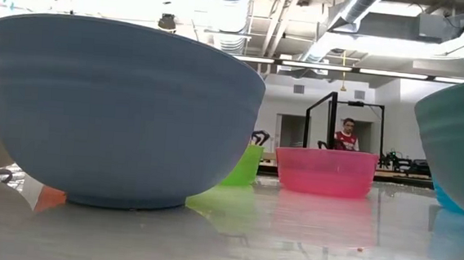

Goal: Place and stack bowls onto a shelf
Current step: Put the pink bowl on the shelf

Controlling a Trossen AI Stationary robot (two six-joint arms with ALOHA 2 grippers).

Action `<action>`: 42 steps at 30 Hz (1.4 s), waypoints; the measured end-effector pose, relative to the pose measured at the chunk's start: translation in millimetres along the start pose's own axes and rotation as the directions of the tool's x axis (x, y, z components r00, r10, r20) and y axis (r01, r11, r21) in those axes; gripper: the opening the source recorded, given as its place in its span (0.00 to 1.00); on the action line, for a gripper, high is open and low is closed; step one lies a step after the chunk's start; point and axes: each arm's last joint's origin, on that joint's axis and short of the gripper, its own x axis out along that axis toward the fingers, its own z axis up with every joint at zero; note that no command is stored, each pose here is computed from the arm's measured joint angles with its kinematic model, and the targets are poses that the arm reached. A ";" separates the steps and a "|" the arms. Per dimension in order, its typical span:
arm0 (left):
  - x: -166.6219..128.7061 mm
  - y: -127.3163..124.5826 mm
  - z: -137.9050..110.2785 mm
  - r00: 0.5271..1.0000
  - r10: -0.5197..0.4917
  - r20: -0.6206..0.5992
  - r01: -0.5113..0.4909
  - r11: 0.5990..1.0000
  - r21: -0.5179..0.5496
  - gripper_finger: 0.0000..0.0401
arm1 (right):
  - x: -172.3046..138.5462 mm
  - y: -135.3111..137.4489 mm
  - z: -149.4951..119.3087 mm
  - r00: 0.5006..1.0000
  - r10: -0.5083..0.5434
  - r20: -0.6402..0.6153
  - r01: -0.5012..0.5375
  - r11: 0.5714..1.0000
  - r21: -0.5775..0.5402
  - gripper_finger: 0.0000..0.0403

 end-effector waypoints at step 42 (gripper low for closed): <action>0.0 1.5 0.3 0.999 0.046 0.023 -0.046 0.999 -0.012 0.71 | -306.4 -48.0 148.2 0.434 0.067 0.898 -0.482 0.859 0.169 0.06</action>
